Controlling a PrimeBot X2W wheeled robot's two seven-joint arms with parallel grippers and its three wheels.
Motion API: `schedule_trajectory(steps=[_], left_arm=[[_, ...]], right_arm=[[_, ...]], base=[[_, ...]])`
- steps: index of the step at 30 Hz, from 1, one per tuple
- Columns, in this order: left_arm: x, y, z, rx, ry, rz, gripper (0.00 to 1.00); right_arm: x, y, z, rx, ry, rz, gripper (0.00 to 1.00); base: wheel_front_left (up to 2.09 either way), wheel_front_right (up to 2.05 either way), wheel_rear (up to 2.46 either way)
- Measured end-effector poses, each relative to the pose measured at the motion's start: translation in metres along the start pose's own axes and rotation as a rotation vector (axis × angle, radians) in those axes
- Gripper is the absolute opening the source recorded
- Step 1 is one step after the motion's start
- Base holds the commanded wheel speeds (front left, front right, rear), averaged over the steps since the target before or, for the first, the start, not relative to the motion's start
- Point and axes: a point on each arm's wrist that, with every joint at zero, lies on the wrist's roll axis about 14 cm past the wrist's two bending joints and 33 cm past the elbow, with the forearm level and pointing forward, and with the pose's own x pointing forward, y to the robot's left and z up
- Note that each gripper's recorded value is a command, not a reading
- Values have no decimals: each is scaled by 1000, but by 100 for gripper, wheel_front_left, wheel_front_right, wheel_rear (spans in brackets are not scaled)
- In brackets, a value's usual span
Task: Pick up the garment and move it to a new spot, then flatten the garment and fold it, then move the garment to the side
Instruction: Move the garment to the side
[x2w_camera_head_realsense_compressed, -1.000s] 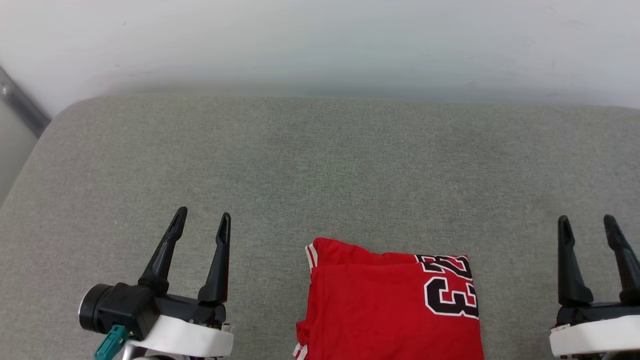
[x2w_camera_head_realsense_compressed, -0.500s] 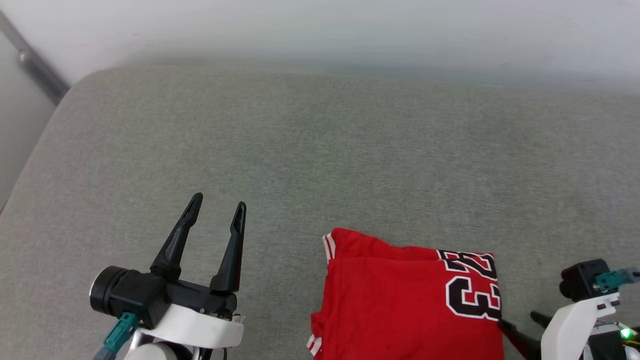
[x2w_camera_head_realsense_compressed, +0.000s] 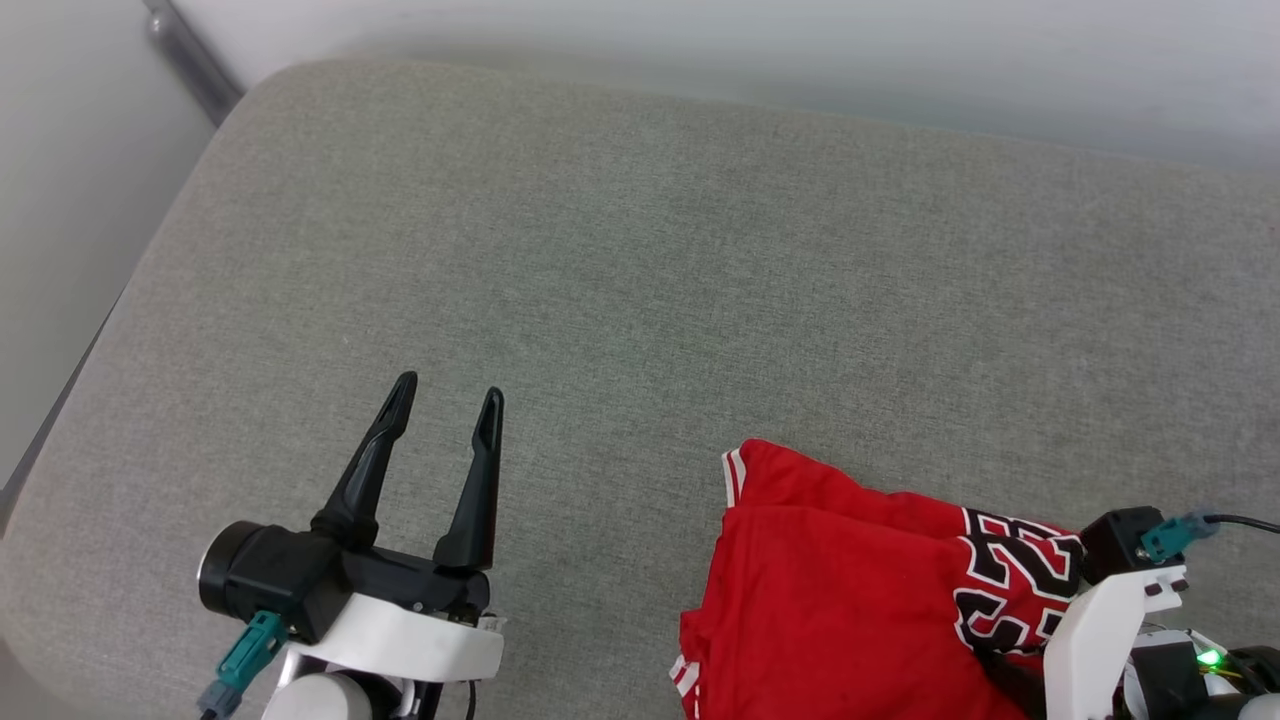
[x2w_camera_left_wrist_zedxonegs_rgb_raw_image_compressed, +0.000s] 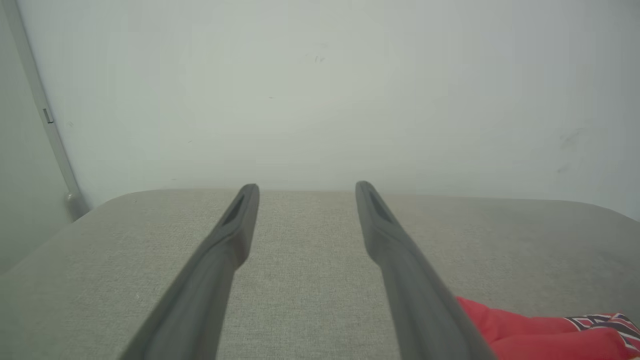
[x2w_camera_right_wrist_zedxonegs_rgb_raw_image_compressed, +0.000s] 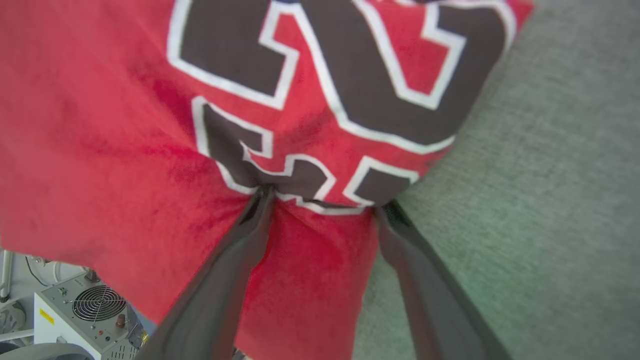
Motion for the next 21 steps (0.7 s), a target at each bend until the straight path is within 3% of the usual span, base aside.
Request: schedule_trajectory(steps=[1, 2, 7, 12, 18, 19, 21], left_arm=[[0, 0, -1, 0, 2, 2, 100], [-1, 0, -1, -1, 4, 2, 100], [-2, -2, 1, 5, -1, -3, 100], [-2, -13, -3, -16, 5, -32, 100], [5, -52, -18, -87, 41, -138, 100], [16, -66, -20, -126, 33, -172, 100], [23, -79, -21, -144, 30, -210, 100]], right_arm=[[2, 1, 0, -4, 7, 2, 9], [4, 1, 0, -14, 12, 3, 0], [7, 5, 1, -74, 8, -5, 0], [-3, -2, 11, -223, -25, -72, 0], [-39, -38, 37, -479, -80, -256, 0], [-67, -65, 53, -584, -94, -373, 0], [-88, -85, 57, -630, -84, -450, 0]], base=[[0, 0, 0], [0, 0, 0], [0, 0, 0], [0, 0, 0], [0, 0, 0], [0, 0, 0], [0, 0, 0]])
